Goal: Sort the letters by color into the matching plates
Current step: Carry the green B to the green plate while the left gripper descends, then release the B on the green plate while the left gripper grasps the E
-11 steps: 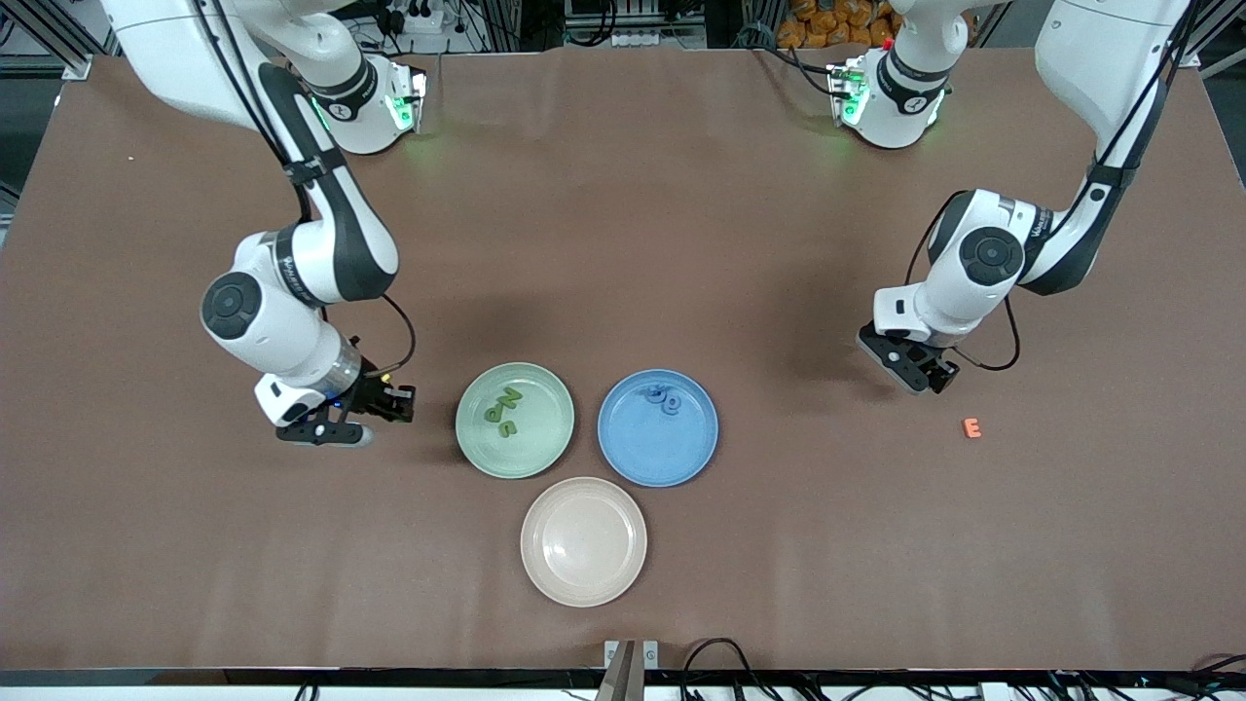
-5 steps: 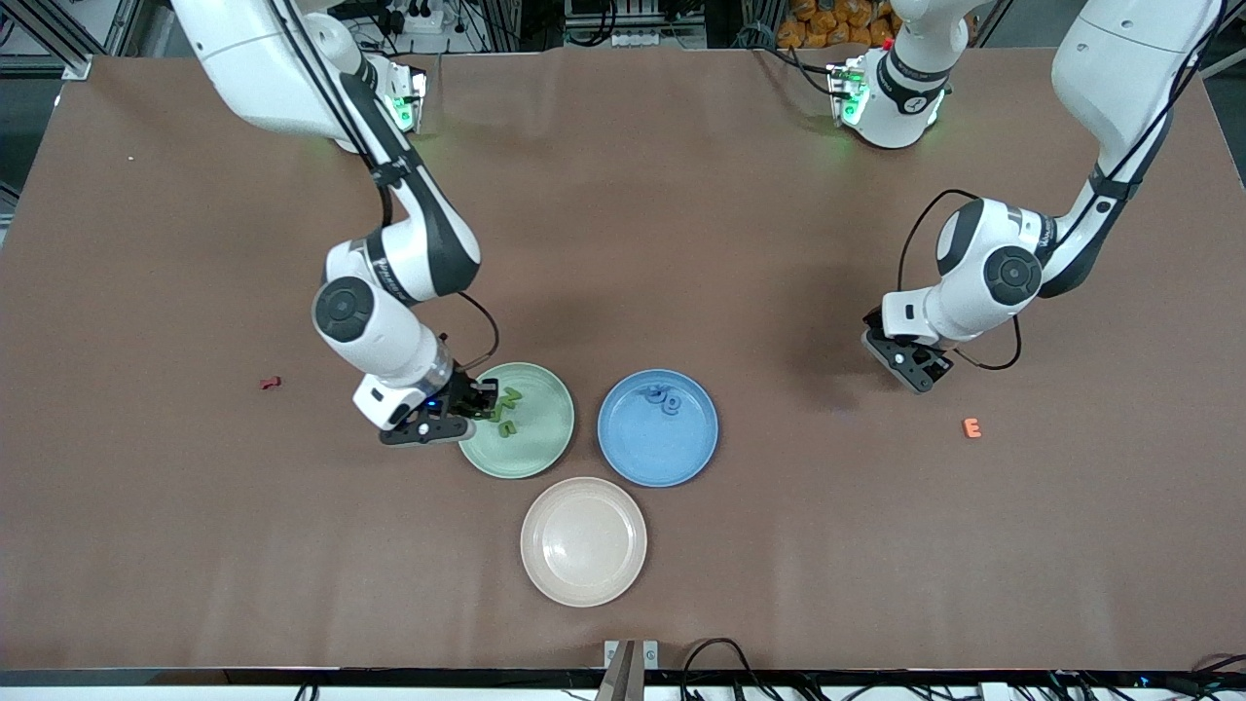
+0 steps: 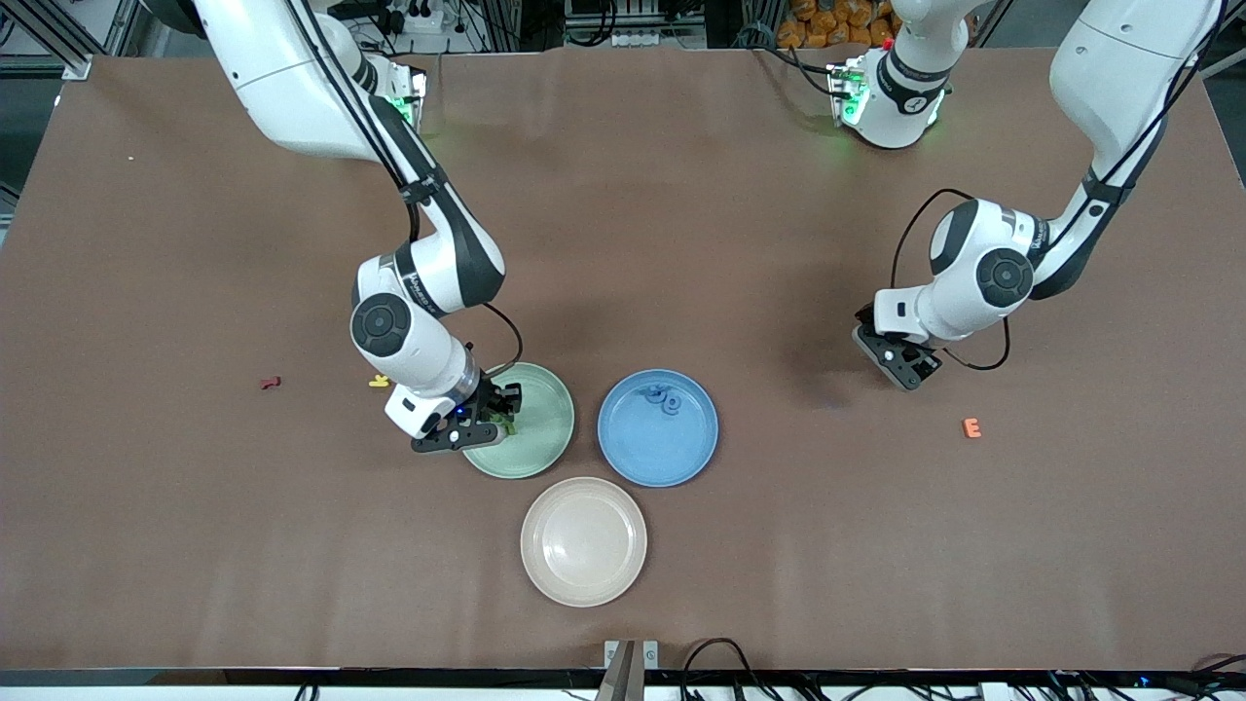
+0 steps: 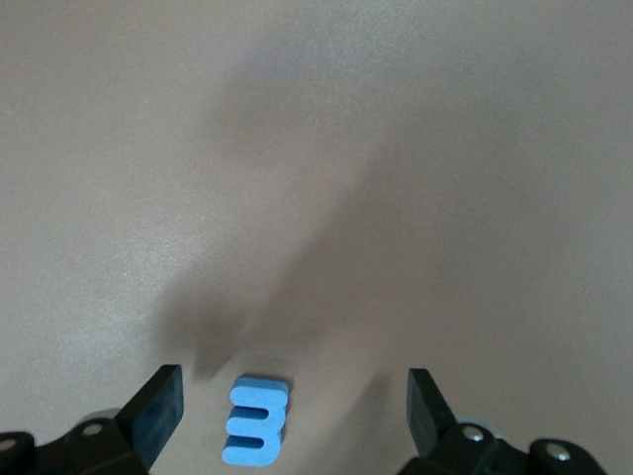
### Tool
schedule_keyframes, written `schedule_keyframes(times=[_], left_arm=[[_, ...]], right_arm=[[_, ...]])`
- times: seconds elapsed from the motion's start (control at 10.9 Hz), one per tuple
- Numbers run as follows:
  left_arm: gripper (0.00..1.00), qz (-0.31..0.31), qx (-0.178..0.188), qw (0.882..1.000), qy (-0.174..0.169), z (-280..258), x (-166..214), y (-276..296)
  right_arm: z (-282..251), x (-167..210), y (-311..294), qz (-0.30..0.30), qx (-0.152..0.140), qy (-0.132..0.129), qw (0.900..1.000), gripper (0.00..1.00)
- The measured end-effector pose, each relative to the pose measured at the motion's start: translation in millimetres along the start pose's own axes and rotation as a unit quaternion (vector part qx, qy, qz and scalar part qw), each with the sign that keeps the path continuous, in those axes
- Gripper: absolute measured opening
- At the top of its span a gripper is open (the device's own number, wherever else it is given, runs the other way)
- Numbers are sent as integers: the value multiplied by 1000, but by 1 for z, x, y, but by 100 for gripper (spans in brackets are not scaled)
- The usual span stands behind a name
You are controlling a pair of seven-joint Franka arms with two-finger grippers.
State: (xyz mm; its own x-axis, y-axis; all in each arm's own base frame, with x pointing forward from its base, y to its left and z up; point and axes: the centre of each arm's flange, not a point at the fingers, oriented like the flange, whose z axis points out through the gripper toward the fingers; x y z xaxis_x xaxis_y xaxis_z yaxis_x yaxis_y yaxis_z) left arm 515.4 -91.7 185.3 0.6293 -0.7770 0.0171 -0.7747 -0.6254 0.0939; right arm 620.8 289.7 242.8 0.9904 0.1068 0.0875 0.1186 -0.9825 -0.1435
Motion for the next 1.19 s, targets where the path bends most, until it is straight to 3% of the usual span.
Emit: schedule_keyframes(times=[0.37,0.73,1.19], left_arm=[[100,-5,5,1000,-2,0,-4,-7],[100,-20,64,997,-29,0,-8,-9],[100,-31,57,997,-33,9,-15,-13]], right_arm=[[-20,18,43,-17,-21,-7,1000,97],[-100,45,120,-6,-43,-27,999,100],[-206,44,216,25,-44,-28,998,100]])
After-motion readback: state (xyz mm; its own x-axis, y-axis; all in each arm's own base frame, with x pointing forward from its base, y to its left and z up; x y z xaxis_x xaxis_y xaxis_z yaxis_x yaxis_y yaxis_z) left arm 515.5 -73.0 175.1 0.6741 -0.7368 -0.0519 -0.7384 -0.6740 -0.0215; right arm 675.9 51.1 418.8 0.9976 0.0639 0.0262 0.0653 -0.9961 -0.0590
